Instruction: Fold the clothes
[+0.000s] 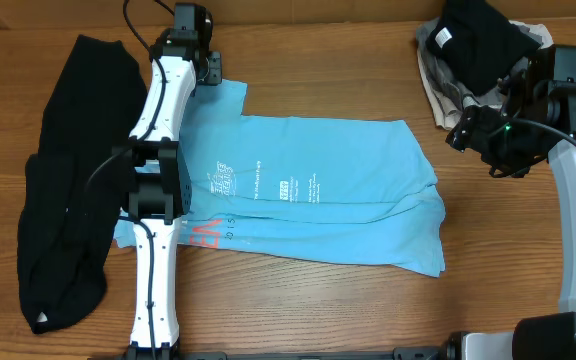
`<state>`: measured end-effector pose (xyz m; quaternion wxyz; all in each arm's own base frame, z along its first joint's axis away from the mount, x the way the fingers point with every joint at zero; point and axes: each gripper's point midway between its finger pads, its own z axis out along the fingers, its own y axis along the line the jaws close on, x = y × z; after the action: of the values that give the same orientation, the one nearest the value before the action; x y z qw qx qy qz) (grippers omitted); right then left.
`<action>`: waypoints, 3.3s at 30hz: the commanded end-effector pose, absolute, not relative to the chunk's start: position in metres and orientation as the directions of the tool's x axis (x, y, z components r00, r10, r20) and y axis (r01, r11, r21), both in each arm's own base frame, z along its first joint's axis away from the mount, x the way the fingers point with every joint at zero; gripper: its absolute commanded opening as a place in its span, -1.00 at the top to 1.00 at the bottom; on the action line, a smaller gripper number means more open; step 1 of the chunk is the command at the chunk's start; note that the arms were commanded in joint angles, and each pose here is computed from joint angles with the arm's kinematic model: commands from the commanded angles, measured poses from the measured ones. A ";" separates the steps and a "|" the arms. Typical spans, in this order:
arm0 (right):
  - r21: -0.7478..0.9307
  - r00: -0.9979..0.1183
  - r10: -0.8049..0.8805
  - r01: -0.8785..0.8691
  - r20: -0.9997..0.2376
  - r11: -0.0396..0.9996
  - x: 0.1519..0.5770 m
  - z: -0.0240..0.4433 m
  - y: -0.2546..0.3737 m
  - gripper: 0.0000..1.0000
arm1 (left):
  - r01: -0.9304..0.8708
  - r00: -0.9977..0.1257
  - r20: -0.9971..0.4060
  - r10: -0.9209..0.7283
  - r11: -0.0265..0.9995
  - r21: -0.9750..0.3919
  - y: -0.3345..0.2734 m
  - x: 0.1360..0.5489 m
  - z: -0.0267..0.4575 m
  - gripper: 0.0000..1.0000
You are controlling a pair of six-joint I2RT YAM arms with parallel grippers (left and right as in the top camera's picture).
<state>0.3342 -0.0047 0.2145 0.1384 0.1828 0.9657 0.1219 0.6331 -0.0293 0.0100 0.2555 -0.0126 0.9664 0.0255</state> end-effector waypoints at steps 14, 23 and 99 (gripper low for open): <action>0.276 -0.920 0.328 0.265 -0.213 0.924 0.365 0.180 0.012 -0.31 | -0.031 -0.934 -0.357 0.002 0.996 0.085 -0.020 0.595 0.026 0.92; 0.165 -0.941 0.235 0.199 -0.245 0.966 0.415 0.118 0.023 -0.31 | -0.040 -0.898 -0.439 -0.008 0.997 0.064 -0.021 0.586 0.118 0.92; -0.075 -0.996 0.068 0.073 -0.062 0.995 0.379 0.057 0.096 0.92 | -0.052 -0.918 -0.395 -0.021 0.996 0.067 -0.017 0.534 0.182 0.92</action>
<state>0.3819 0.0927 0.0472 0.0142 0.0144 0.9997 -0.0120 0.5339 -0.0201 0.1533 0.1695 -0.0111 0.9847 0.0380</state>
